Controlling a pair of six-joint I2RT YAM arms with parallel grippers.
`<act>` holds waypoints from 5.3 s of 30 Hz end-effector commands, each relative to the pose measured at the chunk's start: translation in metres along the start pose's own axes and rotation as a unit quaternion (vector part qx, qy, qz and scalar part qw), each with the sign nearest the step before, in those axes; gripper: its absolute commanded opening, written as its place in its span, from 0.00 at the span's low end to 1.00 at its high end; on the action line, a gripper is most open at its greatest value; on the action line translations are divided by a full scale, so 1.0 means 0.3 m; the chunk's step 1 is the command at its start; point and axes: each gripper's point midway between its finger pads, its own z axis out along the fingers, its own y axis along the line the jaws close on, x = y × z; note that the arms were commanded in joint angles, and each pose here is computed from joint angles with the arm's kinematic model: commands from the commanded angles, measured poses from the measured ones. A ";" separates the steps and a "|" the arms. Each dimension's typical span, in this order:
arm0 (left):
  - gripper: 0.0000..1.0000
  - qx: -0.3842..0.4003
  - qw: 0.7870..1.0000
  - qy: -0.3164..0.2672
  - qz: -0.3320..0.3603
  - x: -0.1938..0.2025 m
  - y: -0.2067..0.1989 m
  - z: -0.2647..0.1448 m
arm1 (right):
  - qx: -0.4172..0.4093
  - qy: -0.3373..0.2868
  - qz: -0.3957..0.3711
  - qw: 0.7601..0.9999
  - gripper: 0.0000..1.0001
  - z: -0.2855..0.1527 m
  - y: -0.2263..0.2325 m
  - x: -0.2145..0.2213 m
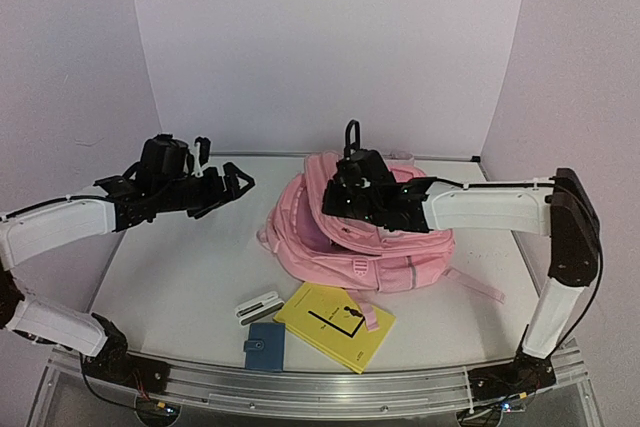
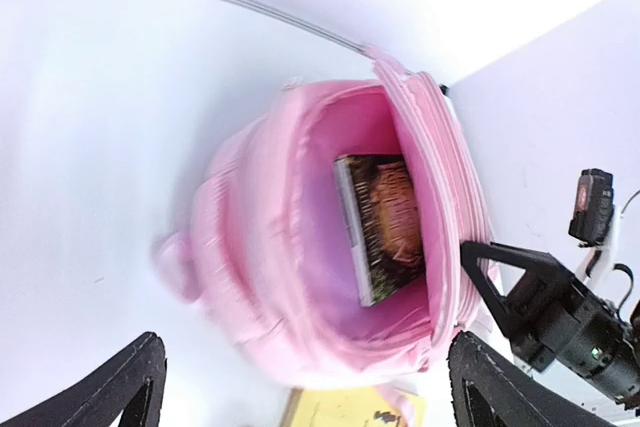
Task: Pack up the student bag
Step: Place the book in the student bag, then pick up the book from the center of the board.
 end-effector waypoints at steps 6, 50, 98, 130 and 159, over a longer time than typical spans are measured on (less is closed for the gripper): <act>1.00 -0.035 0.998 0.054 -0.021 0.124 0.124 -0.114 | 0.017 -0.059 -0.015 0.998 0.00 0.176 0.057 -0.138; 0.99 0.050 0.931 0.330 -0.148 0.911 -0.274 0.041 | -0.069 0.235 -0.030 0.969 0.94 -0.179 -0.261 0.481; 1.00 -0.021 0.938 0.309 -0.155 0.894 -0.066 0.241 | -0.303 0.384 0.087 0.868 0.50 -0.404 -0.052 0.640; 0.85 0.037 0.958 0.217 -0.187 0.750 -0.091 0.122 | -0.293 0.302 0.115 0.900 0.28 -0.295 0.098 0.512; 0.17 0.112 0.968 0.162 -0.156 0.652 -0.158 0.044 | -0.252 0.335 0.126 0.899 0.25 -0.169 0.013 0.684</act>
